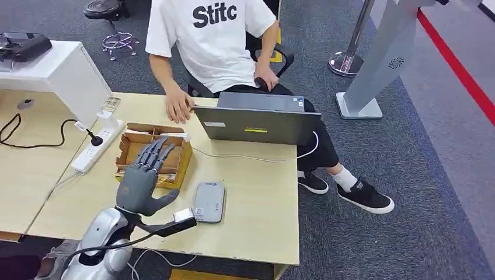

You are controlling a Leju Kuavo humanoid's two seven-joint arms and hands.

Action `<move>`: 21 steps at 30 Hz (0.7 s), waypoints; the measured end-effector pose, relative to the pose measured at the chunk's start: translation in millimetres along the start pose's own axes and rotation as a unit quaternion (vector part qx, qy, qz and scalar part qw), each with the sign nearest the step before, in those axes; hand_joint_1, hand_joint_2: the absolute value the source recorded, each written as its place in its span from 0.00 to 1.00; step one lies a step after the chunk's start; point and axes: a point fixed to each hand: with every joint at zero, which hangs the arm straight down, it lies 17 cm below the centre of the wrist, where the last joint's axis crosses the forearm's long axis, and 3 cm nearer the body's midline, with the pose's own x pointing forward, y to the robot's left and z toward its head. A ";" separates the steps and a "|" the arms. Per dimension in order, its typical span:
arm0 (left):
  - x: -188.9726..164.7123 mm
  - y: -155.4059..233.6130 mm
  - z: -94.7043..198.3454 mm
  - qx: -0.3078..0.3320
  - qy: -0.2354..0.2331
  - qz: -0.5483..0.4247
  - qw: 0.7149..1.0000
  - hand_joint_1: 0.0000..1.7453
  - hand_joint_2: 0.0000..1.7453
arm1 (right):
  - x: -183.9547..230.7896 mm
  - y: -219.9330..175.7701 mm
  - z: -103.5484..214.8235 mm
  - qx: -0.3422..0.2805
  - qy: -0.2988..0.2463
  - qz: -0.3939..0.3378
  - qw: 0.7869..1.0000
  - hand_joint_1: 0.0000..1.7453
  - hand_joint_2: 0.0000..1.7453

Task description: Pass the card to the sensor for recognition and then transmit it.

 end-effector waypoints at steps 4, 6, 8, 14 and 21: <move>-8.8 -11.3 3.2 -0.024 0.004 -0.042 0.999 0.00 1.00 | -0.1 0.0 0.0 0.000 0.000 0.004 1.000 0.00 1.00; -18.6 -17.6 4.7 -0.035 0.011 -0.066 0.997 0.00 1.00 | -0.2 0.2 0.0 0.001 0.000 0.006 1.000 0.00 1.00; -30.8 -25.8 7.1 -0.049 0.019 -0.096 0.994 0.00 1.00 | 0.0 0.9 0.1 0.003 0.000 0.008 1.000 0.00 1.00; -57.6 -41.3 11.8 -0.074 0.028 -0.140 0.987 0.00 1.00 | 0.1 1.9 0.3 0.006 -0.001 0.011 1.000 0.00 1.00; -73.9 -52.3 15.2 -0.089 0.035 -0.158 0.983 0.00 1.00 | -0.7 1.7 0.3 0.005 0.000 0.017 1.000 0.00 1.00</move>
